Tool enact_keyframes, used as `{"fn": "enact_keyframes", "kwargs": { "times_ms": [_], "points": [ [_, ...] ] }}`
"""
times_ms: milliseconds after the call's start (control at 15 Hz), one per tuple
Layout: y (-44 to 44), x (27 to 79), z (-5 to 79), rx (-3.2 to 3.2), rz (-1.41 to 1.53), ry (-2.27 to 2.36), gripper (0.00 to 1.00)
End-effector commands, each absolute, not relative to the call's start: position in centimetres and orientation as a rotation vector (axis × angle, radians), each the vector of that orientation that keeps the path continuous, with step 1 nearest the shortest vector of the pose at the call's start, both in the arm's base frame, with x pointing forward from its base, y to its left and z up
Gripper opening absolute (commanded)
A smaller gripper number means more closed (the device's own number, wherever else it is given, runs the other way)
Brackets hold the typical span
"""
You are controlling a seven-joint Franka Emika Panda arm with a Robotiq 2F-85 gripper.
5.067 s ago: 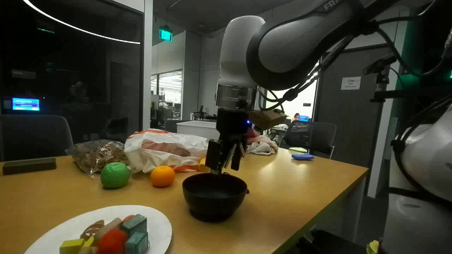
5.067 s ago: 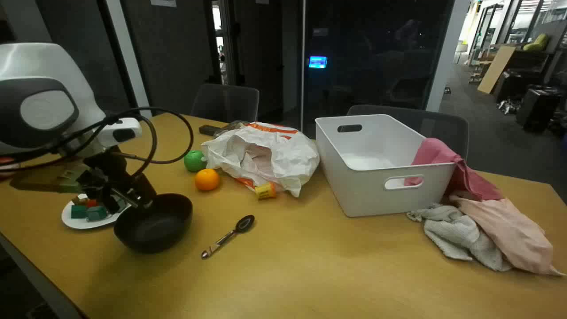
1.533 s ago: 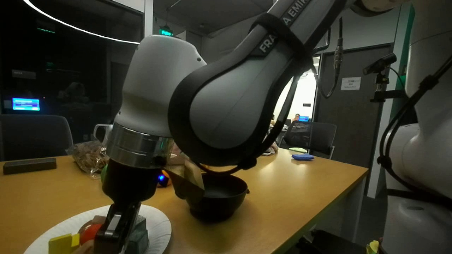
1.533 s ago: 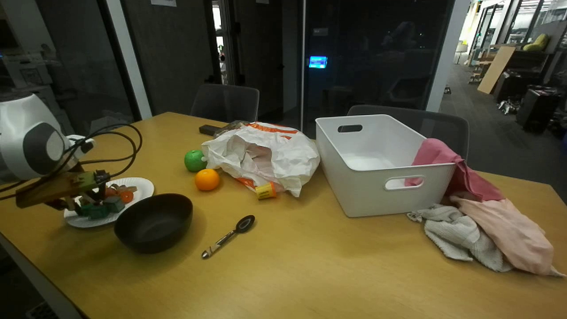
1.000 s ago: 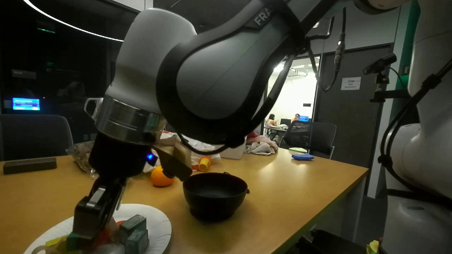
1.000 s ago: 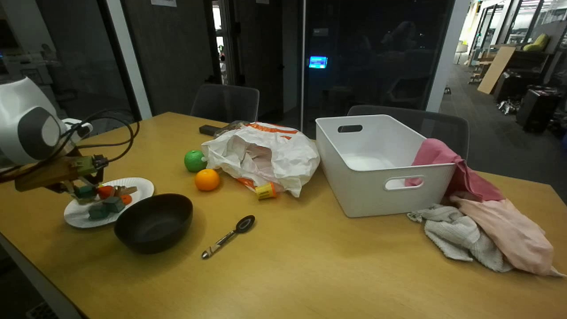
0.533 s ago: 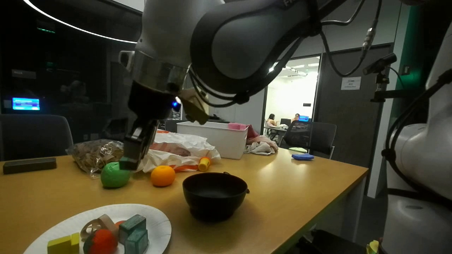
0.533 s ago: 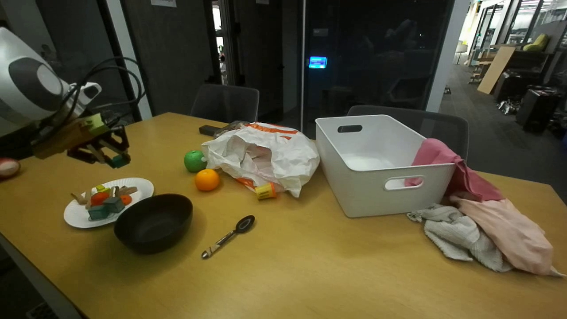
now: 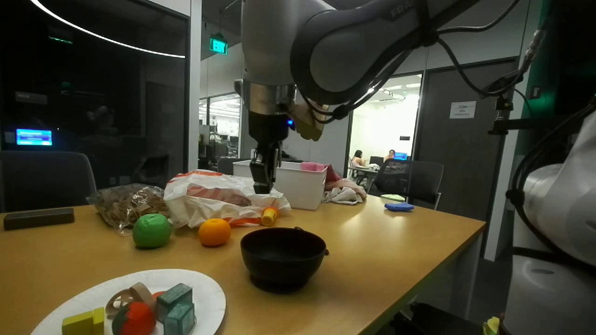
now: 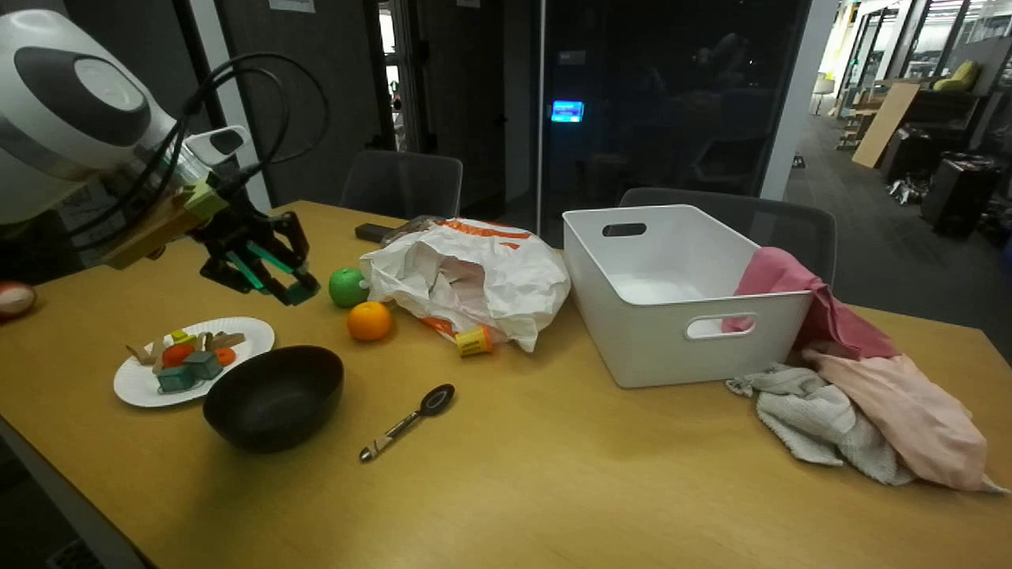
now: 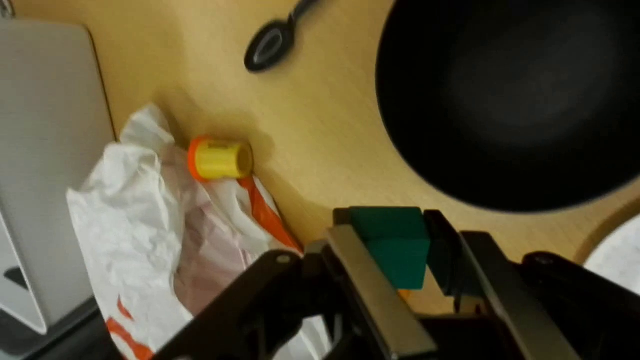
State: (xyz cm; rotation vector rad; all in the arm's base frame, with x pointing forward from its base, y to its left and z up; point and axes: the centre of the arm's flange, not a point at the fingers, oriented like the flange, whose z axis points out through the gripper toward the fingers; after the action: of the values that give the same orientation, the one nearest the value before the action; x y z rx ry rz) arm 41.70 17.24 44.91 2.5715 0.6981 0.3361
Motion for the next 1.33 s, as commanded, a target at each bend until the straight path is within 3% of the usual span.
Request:
{"fn": "enact_keyframes", "kwargs": {
  "times_ms": [0,267,333,400,733,1267],
  "points": [
    [14.7,39.9,42.8,2.618,0.171,0.624,0.16],
    [12.5,39.8,39.3,2.688,0.040,0.590,0.16],
    [12.2,39.9,38.8,2.703,0.031,0.575,0.51],
    [11.9,39.9,38.5,2.712,0.021,0.565,0.65],
    [14.6,40.0,40.7,2.798,0.116,0.577,0.99],
    [27.3,35.7,37.5,2.897,0.170,1.089,0.99]
  ]
}}
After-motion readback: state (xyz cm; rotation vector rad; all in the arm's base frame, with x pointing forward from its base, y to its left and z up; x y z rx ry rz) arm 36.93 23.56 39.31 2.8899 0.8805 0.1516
